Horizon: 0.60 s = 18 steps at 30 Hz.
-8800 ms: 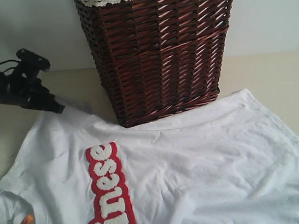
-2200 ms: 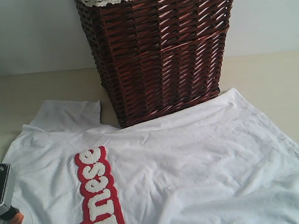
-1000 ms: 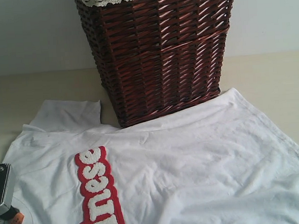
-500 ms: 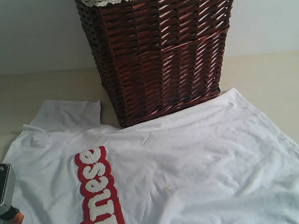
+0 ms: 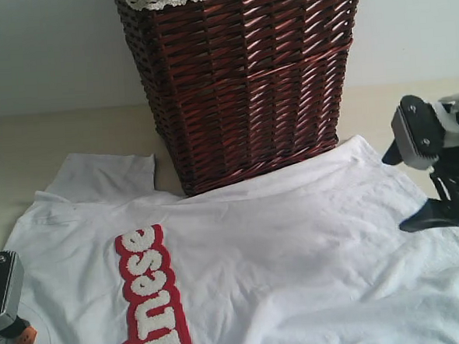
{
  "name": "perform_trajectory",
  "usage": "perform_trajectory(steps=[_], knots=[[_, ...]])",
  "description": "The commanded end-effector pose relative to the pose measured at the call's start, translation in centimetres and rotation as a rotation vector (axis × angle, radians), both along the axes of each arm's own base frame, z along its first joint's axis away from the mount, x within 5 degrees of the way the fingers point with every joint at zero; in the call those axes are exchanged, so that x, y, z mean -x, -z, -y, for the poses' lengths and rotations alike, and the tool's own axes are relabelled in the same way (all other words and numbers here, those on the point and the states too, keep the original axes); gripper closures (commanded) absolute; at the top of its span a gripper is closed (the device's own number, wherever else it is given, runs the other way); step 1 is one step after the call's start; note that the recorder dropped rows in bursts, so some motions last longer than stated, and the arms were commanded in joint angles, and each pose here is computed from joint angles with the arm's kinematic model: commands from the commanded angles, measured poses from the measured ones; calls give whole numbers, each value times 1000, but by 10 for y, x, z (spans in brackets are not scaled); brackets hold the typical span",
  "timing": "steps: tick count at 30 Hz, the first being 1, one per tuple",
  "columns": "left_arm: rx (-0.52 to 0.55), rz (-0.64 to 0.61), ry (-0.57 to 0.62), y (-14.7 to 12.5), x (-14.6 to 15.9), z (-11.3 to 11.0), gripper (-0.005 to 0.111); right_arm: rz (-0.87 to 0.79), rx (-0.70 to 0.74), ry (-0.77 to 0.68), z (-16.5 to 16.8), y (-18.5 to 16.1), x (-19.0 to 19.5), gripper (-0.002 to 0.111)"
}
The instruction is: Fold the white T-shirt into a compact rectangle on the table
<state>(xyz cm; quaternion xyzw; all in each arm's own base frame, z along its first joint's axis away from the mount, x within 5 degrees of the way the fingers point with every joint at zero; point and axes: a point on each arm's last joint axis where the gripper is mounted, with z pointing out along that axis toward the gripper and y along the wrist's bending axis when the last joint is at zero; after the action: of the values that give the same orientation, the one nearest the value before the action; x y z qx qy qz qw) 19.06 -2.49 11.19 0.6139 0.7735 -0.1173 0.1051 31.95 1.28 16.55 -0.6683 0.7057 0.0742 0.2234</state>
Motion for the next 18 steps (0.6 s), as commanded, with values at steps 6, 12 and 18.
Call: perform_trajectory(steps=[6,12,18], knots=[[-11,-26,-5,7,3,0,2,-242,152,-251,24,-11,3,5],[-11,-26,-5,7,3,0,2,-256,146,-164,36,5,-3,5],[-11,-26,-5,7,3,0,2,-198,272,-265,48,48,-19,5]])
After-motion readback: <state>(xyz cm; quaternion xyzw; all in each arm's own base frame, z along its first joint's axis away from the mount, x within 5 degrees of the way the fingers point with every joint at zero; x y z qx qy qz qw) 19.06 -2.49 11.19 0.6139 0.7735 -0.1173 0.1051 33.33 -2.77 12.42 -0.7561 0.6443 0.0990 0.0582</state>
